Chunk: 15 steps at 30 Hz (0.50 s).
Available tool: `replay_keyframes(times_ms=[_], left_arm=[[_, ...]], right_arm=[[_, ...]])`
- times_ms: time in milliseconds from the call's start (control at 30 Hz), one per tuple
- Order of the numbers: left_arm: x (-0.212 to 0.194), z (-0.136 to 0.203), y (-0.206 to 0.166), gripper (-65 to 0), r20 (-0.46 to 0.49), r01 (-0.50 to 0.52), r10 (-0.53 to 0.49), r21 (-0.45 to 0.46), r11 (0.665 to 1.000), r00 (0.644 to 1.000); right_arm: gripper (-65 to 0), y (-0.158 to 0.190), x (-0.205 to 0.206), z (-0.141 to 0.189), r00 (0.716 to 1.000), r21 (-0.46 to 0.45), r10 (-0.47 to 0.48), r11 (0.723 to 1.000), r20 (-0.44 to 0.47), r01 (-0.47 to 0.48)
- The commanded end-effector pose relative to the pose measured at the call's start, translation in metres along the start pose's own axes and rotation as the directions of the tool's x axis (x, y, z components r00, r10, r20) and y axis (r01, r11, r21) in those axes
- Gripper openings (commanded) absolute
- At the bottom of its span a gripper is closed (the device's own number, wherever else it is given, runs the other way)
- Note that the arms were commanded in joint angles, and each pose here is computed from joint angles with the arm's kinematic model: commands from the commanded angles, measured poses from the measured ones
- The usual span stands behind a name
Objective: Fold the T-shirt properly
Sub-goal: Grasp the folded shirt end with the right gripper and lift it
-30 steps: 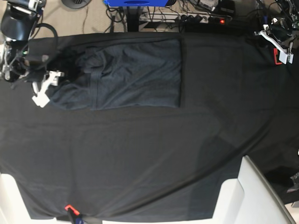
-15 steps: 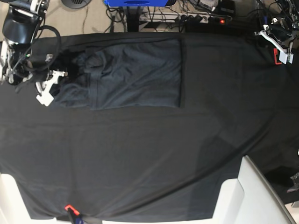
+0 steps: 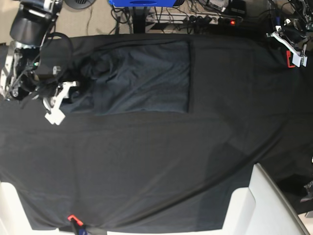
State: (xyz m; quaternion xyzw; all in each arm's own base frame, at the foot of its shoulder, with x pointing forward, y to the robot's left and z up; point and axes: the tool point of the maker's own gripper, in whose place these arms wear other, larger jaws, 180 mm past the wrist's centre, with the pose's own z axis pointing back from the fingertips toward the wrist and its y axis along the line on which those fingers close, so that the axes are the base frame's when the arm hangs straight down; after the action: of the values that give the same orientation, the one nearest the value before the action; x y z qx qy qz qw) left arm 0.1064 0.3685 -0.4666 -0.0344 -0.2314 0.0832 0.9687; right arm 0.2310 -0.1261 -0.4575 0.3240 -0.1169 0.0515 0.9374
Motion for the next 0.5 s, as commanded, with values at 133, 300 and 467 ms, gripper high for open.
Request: replay_keyframes(times_ms=[133, 300, 467], left_arm=[[0.01, 0.006, 0.007, -65.0, 0.027, 0.019, -0.02, 0.01, 1.0, 0.999], [0.01, 0.006, 0.007, -65.0, 0.026, 0.018, -0.019, 0.009, 1.0, 0.999], [0.01, 0.006, 0.007, -65.0, 0.026, 0.018, -0.019, 0.009, 1.0, 0.999]], right_arm=[[-64.4, 0.031, 0.019, -0.002, 0.995, 0.026, 0.08, 0.996, 0.061, -0.082], [-64.5, 0.072, 0.014, -0.021, 0.983, 0.081, 0.18, 0.98, 0.029, -0.182], [-64.5, 0.107, 0.01, -0.04, 0.967, 0.149, 0.254, 0.957, -0.006, -0.25]])
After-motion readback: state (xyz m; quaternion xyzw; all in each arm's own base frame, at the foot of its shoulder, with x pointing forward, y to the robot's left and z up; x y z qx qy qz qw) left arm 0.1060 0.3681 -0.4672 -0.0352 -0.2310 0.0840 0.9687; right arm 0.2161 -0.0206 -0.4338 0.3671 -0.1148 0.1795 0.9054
